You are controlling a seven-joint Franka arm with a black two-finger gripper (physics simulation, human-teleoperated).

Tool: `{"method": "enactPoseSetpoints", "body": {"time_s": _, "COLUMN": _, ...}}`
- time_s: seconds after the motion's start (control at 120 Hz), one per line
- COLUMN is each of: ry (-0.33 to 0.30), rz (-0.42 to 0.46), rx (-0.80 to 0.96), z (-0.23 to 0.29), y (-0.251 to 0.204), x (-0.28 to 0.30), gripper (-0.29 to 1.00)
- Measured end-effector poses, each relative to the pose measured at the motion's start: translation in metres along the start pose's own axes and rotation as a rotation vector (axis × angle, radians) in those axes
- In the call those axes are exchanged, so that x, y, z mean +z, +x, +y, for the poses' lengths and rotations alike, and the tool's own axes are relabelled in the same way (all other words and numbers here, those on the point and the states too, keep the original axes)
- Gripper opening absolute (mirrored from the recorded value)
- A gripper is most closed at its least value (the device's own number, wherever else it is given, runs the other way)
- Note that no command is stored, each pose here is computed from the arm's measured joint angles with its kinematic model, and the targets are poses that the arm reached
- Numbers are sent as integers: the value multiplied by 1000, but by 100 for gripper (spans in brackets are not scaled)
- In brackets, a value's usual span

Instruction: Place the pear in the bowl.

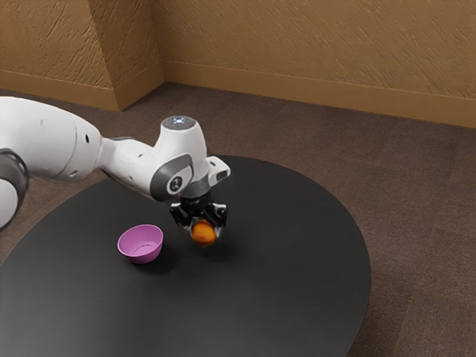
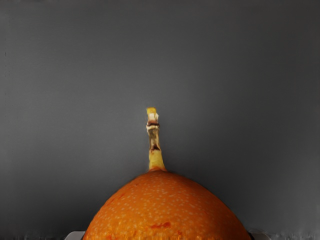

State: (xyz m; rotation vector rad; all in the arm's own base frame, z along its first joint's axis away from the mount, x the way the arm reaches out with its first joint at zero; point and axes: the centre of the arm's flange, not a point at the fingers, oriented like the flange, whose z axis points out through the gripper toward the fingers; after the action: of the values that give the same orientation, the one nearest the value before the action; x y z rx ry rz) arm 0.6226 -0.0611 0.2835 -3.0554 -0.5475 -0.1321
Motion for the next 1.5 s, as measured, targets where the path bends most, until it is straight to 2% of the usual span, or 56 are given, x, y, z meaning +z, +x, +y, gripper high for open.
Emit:
{"method": "enactPoseSetpoints", "body": {"time_s": 0.242, "ry": -1, "rz": 25, "rx": -137, "z": -85, "y": 8, "x": -48, "gripper": 31}}
{"method": "enactPoseSetpoints", "body": {"time_s": 0.483, "ry": 25, "rz": -39, "rx": -237, "z": -152, "y": -14, "x": -50, "gripper": 34}}
{"method": "enactPoseSetpoints", "body": {"time_s": 0.7, "ry": 37, "rz": -76, "rx": -238, "z": -157, "y": -18, "x": -34, "gripper": 37}}
{"method": "enactPoseSetpoints", "body": {"time_s": 0.875, "ry": 36, "rz": -87, "rx": -230, "z": -156, "y": -18, "x": -29, "gripper": 53}}
{"method": "enactPoseSetpoints", "body": {"time_s": 1.033, "ry": 32, "rz": -79, "rx": -220, "z": -154, "y": -17, "x": -33, "gripper": 61}}
{"method": "enactPoseSetpoints", "body": {"time_s": 1.2, "ry": -13, "rz": 21, "rx": -189, "z": -144, "y": -13, "x": -101, "gripper": 65}}
{"method": "enactPoseSetpoints", "body": {"time_s": 1.308, "ry": -45, "rz": 84, "rx": -155, "z": -134, "y": -6, "x": -171, "gripper": 66}}
{"method": "enactPoseSetpoints", "body": {"time_s": 1.5, "ry": -128, "rz": 126, "rx": -45, "z": -108, "y": 32, "x": -309, "gripper": 67}}
